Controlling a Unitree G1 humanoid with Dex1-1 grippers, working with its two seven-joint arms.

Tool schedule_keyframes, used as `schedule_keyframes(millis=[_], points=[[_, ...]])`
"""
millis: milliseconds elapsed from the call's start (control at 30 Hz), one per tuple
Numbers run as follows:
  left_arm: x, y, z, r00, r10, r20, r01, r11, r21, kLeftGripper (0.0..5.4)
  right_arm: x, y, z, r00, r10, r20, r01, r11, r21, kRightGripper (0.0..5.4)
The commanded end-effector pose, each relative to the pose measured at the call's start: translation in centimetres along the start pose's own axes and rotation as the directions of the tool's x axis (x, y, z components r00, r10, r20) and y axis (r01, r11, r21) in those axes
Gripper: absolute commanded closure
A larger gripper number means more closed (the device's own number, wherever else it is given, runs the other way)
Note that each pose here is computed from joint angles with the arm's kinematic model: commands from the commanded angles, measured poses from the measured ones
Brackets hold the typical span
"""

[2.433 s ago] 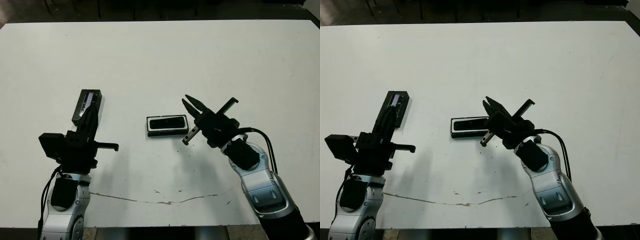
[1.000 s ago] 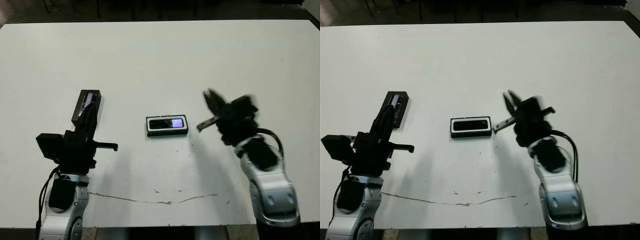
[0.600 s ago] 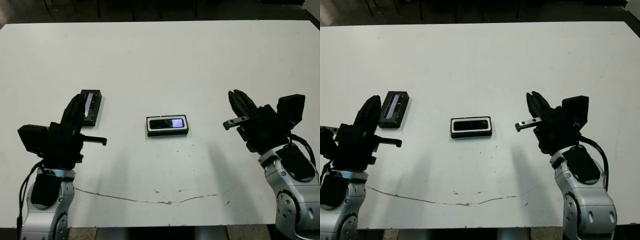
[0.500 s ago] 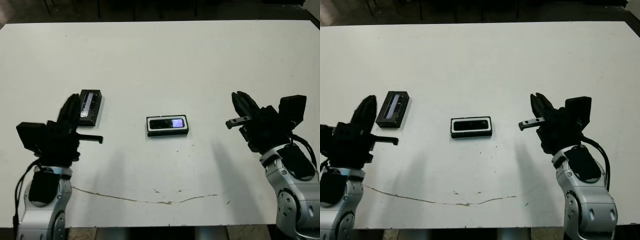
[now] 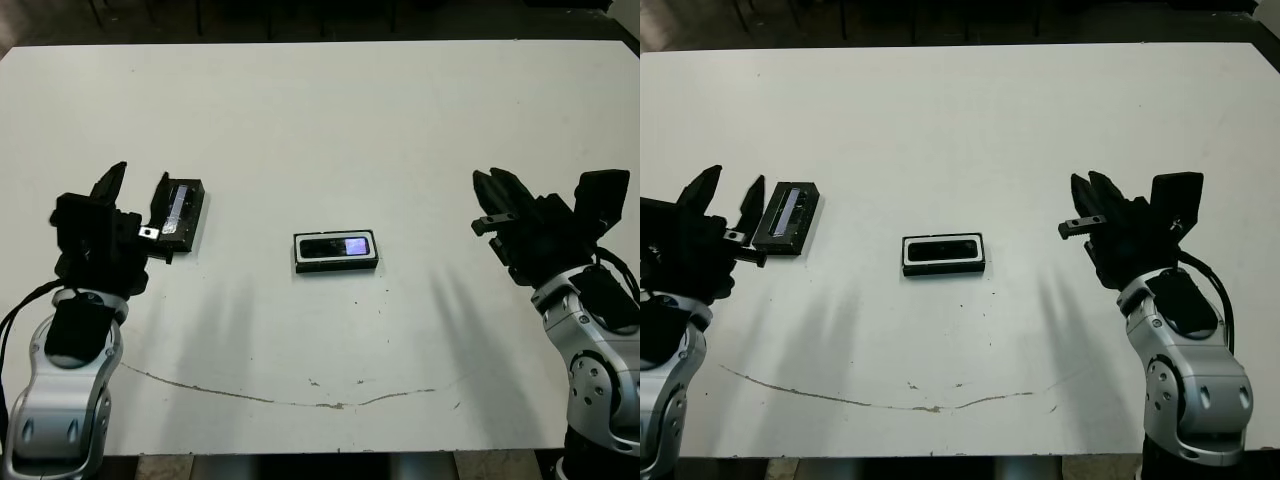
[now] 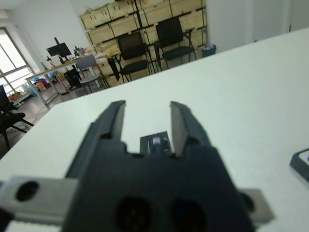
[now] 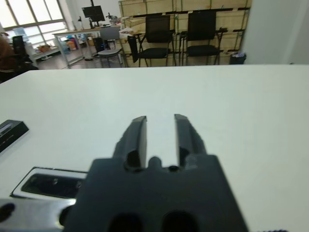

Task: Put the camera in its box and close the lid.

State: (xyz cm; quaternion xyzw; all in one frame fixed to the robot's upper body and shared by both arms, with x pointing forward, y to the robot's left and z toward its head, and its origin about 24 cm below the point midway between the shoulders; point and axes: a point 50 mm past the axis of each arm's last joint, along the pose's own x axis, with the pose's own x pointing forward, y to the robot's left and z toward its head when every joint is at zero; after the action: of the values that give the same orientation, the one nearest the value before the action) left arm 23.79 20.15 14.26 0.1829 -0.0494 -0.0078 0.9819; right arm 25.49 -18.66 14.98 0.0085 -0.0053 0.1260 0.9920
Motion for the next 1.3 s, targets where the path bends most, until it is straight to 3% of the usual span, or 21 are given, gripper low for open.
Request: schedule_keyframes(millis=[33, 200, 367, 433, 600, 867, 1000, 1167, 1300], points=[[0.4, -0.2, -1.4, 0.997, -0.029, -0.073, 0.028, 0.999, -0.018, 2.15, 0.0, 0.0, -0.6, 0.998, -0.056, 0.008, 0.056, 0.998, 0.007, 3.93], [0.7, -0.6, -2.6, 0.988, -0.054, -0.142, 0.04, 0.994, -0.1, 1.24, -0.3, 0.6, -1.2, 0.983, -0.182, 0.034, 0.182, 0.983, -0.024, 4.52], [0.7, -0.9, -3.3, 0.973, -0.096, -0.21, 0.041, 0.967, -0.253, 0.33, -0.4, 0.9, -1.5, 0.983, -0.181, 0.036, 0.183, 0.982, -0.054, 5.4], [0.8, -0.9, -3.5, 0.968, -0.099, -0.23, 0.034, 0.963, -0.269, 0.01, -0.4, 0.9, -1.6, 0.984, -0.176, 0.031, 0.178, 0.983, -0.05, 5.4], [0.9, -0.6, -4.0, 0.952, -0.08, -0.297, 0.006, 0.971, -0.24, 0.01, -0.4, 0.8, -1.6, 0.987, -0.158, 0.026, 0.159, 0.986, -0.055, 5.4], [1.5, -0.6, -5.1, 0.918, -0.022, -0.397, 0.011, 1.0, -0.029, 0.01, -0.6, 0.8, -1.5, 0.99, -0.144, 0.0, 0.144, 0.988, -0.06, 5.4], [1.7, -0.7, -5.5, 0.909, -0.004, -0.417, 0.006, 1.0, 0.003, 0.01, -0.7, 0.8, -1.5, 0.99, -0.138, -0.002, 0.138, 0.989, -0.063, 5.4], [2.0, -0.8, -6.3, 0.898, -0.043, -0.439, 0.033, 0.999, -0.031, 0.01, -0.7, 0.8, -1.5, 0.991, -0.131, 0.0, 0.131, 0.989, -0.068, 5.4], [2.0, -1.1, -7.1, 0.886, -0.128, -0.445, 0.038, 0.978, -0.206, 0.01, -0.8, 0.8, -1.6, 0.991, -0.137, -0.004, 0.137, 0.988, -0.073, 5.4]])
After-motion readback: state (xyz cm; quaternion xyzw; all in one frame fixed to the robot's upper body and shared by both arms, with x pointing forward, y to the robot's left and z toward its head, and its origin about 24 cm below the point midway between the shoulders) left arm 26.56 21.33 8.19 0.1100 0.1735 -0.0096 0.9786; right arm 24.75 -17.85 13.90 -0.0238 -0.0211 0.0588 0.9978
